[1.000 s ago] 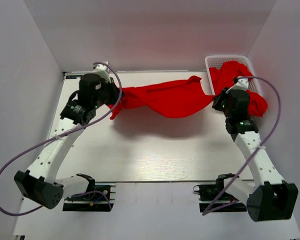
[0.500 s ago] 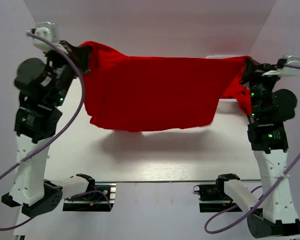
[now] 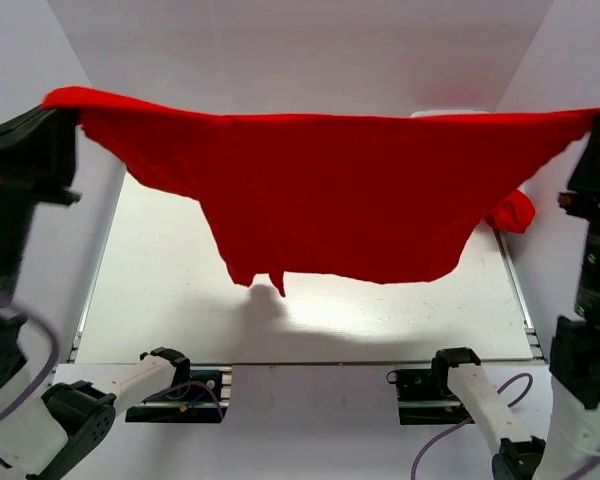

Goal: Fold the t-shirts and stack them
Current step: Flatten out the tshirt, then grap the side of the flattened tshirt furthest away from the robot with both arms, then fold the flattened tshirt in 1/3 of the way

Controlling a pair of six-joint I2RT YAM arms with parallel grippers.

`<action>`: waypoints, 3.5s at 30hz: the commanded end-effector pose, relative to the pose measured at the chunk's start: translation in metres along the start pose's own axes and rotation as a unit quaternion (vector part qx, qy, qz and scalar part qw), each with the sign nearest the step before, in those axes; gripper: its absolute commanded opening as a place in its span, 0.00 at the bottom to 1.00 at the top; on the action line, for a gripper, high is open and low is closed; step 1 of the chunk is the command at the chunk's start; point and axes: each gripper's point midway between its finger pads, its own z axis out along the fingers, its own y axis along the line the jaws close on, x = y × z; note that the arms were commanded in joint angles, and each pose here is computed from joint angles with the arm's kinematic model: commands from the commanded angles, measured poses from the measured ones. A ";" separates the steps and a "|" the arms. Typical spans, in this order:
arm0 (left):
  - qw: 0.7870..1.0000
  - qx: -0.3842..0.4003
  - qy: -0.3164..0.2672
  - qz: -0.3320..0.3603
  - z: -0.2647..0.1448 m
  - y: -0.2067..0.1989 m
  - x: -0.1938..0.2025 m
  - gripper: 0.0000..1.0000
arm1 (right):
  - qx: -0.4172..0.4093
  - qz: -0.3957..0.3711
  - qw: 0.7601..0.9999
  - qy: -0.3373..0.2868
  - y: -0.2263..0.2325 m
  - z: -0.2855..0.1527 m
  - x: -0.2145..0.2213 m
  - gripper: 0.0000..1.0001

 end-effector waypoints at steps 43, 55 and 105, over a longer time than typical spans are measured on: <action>0.845 -0.170 0.506 0.025 0.088 0.166 0.719 0.00 | 0.022 0.043 0.824 0.565 -0.014 -0.049 0.683 0.00; 0.873 -0.138 0.467 -0.002 0.130 0.187 0.733 0.00 | 0.026 0.032 0.849 0.527 -0.023 0.026 0.736 0.00; 0.672 -0.104 0.693 -0.239 -0.103 0.042 0.579 0.00 | 0.036 -0.057 0.752 0.656 -0.058 -0.078 0.621 0.00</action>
